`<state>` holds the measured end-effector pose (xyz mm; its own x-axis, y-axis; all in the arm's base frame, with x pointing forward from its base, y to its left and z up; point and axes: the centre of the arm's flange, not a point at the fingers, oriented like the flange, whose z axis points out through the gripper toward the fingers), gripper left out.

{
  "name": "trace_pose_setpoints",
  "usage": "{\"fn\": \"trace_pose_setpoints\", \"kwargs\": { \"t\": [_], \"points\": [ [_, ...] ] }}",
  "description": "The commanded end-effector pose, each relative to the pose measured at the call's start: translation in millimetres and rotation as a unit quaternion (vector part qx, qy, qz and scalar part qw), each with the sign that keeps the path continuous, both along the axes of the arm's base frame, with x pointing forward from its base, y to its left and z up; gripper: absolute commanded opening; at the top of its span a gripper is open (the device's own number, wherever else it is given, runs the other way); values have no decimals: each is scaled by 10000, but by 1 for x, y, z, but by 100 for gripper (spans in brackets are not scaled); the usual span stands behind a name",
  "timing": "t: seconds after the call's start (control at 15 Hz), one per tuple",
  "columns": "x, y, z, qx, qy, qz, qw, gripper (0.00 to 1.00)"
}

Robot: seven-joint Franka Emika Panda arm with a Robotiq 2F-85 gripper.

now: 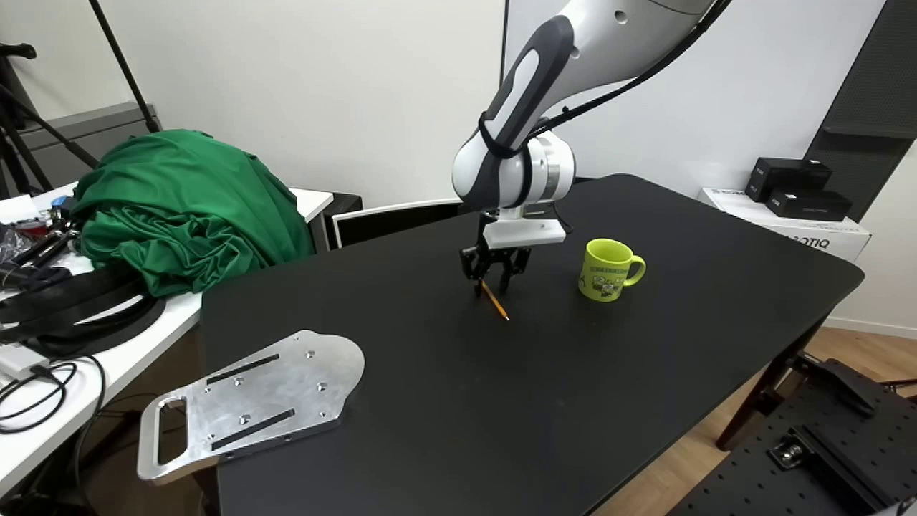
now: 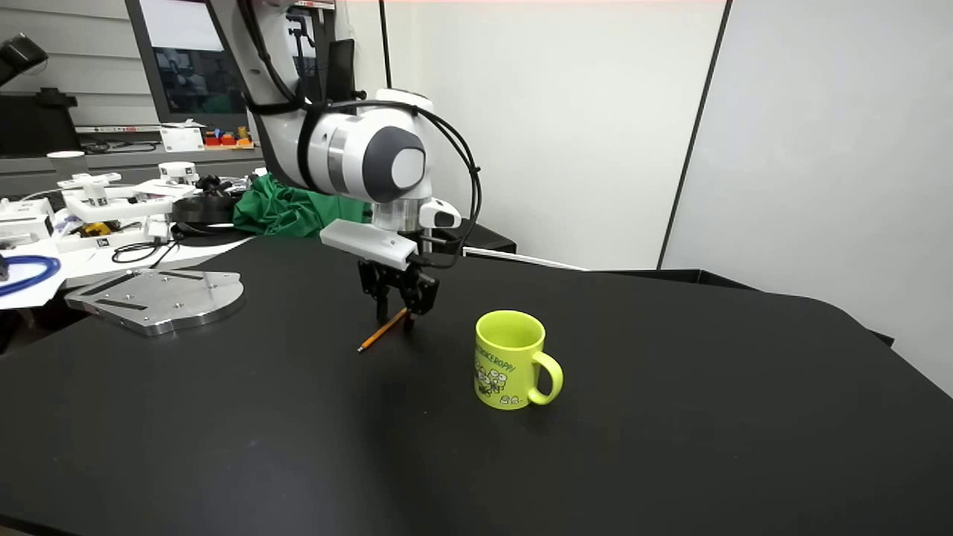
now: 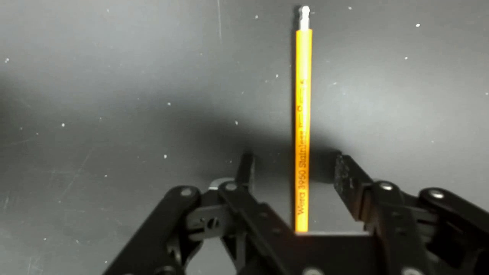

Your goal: Pick the object from the table and put it in the cup

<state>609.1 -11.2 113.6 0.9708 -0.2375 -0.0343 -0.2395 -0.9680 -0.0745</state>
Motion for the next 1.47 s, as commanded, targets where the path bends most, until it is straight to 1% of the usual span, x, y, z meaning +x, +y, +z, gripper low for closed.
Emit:
{"fn": "trace_pose_setpoints", "kwargs": {
  "t": [0.0, 0.2, 0.27, 0.4, 0.47, 0.6, 0.87, 1.0, 1.13, 1.27, 1.4],
  "points": [
    [10, -1, 2, -55, -55, -132, 9999, 26],
    [11, -4, 9, -46, -121, -157, 9998, 5],
    [11, -5, 10, -23, -115, -169, 9998, 1],
    [12, -9, 12, 5, -105, -206, 9997, 0],
    [12, -12, 13, 31, -91, -239, 9997, 2],
    [12, -17, 16, 76, -55, -305, 9995, 2],
    [8, -27, 48, 145, -189, -462, 9986, 2],
    [5, -37, 70, 444, -227, -732, 9961, 2],
    [3, -51, 94, 744, -266, -1115, 9906, 2],
    [-3, -72, 120, 1171, -328, -1533, 9807, 2],
    [-9, -98, 143, 1582, -182, -1883, 9691, 2]
  ]
}}
